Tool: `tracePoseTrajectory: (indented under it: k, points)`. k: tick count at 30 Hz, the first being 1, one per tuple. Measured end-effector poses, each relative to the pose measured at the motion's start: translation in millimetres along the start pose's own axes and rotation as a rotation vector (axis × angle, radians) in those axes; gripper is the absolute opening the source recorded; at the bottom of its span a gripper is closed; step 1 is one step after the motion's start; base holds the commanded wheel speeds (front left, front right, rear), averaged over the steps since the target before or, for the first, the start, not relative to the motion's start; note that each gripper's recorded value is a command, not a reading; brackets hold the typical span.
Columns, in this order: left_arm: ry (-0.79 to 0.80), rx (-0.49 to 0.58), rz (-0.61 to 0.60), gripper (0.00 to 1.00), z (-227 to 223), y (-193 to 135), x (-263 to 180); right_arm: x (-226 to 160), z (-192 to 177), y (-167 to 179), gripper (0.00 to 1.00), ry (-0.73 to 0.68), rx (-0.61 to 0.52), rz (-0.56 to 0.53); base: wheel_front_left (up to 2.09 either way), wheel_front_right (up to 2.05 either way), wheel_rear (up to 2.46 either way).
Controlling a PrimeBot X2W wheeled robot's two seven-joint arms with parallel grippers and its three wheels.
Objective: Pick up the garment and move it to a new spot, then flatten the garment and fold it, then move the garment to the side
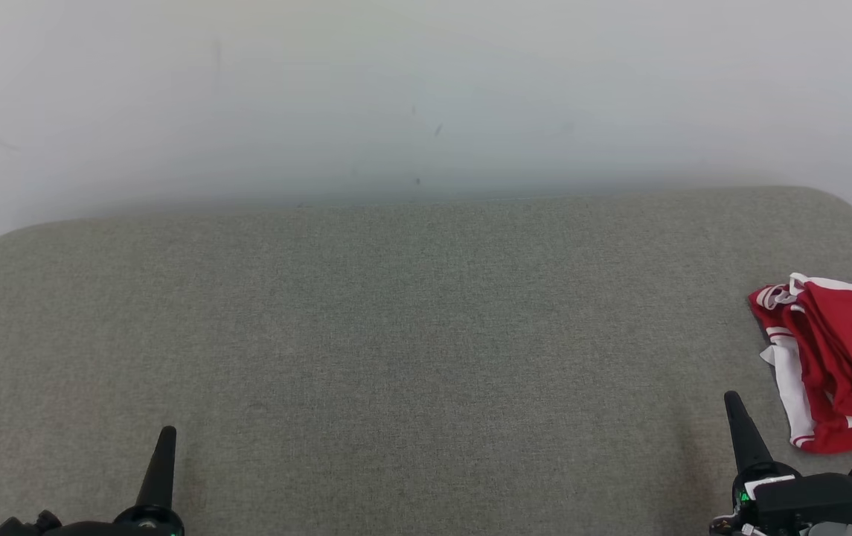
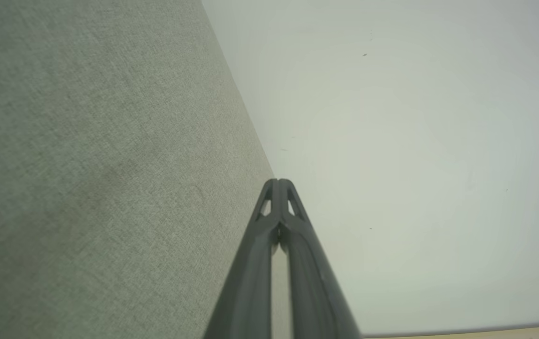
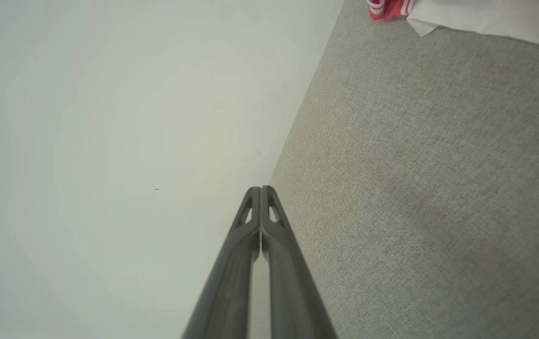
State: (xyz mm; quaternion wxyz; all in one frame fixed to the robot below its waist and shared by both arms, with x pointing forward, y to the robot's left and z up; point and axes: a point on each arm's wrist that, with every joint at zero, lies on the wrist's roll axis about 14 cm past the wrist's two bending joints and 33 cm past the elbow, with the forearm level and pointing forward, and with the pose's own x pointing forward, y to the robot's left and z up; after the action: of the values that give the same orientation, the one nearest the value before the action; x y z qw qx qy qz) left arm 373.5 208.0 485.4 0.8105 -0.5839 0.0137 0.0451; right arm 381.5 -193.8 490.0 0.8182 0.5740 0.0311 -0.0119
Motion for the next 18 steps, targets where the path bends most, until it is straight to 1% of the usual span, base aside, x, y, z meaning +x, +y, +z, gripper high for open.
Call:
tracePoseTrajectory:
  k: [7,18]
  points:
    - [0.007,-0.069,-0.013,0.00,-0.5,-4.3,2.9,1.9,2.6,3.3,0.00,-0.008,0.069,0.011,0.00,0.00,0.00]
    - [0.019,-0.142,-0.028,0.00,-1.4,-8.7,5.6,2.5,4.6,5.1,0.00,-0.012,0.155,0.020,0.00,0.00,0.00]
